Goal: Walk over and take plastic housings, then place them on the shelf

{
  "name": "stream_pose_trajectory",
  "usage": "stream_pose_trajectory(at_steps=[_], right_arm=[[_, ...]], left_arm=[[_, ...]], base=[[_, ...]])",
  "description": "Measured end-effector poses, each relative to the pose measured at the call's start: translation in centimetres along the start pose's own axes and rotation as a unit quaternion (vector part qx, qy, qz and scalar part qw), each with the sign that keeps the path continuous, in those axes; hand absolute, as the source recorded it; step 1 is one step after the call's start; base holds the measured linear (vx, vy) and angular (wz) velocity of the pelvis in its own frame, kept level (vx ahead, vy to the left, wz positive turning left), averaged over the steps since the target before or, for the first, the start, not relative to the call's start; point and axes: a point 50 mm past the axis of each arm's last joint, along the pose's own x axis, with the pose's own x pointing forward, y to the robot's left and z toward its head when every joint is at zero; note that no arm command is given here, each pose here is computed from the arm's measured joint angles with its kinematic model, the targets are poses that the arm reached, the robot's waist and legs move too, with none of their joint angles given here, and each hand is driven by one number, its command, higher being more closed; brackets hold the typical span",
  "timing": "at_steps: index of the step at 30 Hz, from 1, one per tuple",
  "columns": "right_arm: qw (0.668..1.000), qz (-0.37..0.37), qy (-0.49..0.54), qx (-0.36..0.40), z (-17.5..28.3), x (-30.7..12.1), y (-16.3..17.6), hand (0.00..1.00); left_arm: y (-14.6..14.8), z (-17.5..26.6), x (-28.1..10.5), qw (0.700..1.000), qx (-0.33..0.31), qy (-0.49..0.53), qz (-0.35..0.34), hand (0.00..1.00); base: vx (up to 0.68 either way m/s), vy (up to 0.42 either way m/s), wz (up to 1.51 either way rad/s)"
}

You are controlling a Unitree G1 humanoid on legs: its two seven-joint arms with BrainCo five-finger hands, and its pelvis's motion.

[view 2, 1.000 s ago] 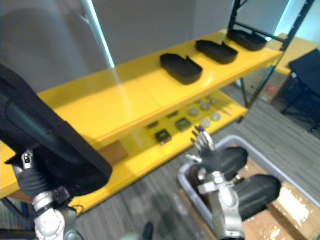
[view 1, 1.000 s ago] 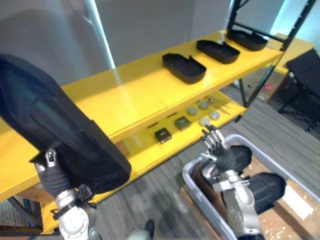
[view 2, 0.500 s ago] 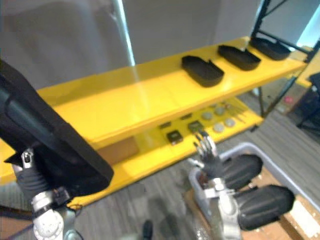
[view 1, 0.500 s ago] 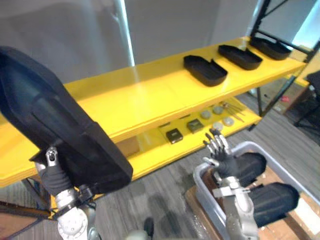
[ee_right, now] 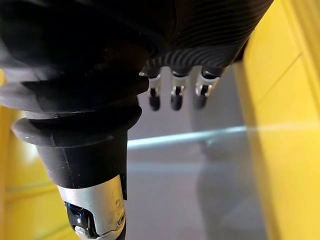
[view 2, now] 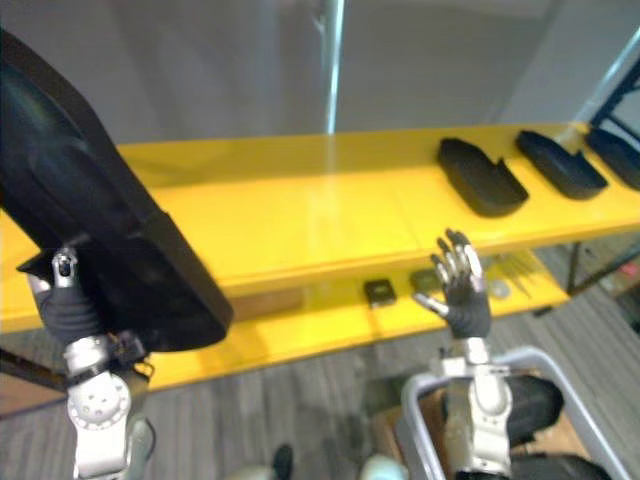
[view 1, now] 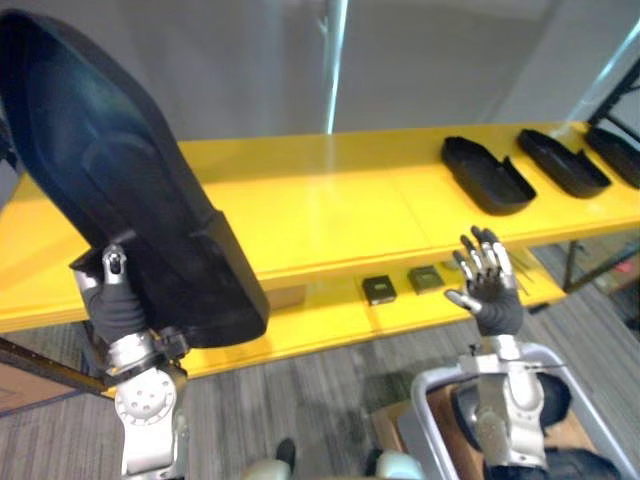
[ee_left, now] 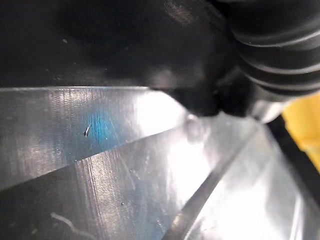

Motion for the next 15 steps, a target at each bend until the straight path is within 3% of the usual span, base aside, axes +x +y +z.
stream_pose_trajectory(at_steps=[9, 13, 15], right_arm=[[0.999, 0.013, 0.012, 0.038, -1.0, 0.1, 1.6, 0.0], [0.998, 0.027, 0.017, 0.054, -1.8, 0.2, 3.2, 0.0], [0.997, 0.034, 0.013, 0.068, -2.1, 0.3, 4.1, 0.0]], left_arm=[[-5.1, 0.4, -0.6, 0.991, -0.072, -0.001, -0.109, 1.0], [-4.9, 0.1, -0.7, 0.992, -0.064, 0.011, -0.109, 1.0], [-3.5, -0.4, -1.3, 0.994, -0.039, 0.028, -0.095, 1.0]], base=[[0.15, -0.026, 0.83], [0.09, 0.055, 0.27], [0.04, -0.034, -0.15]])
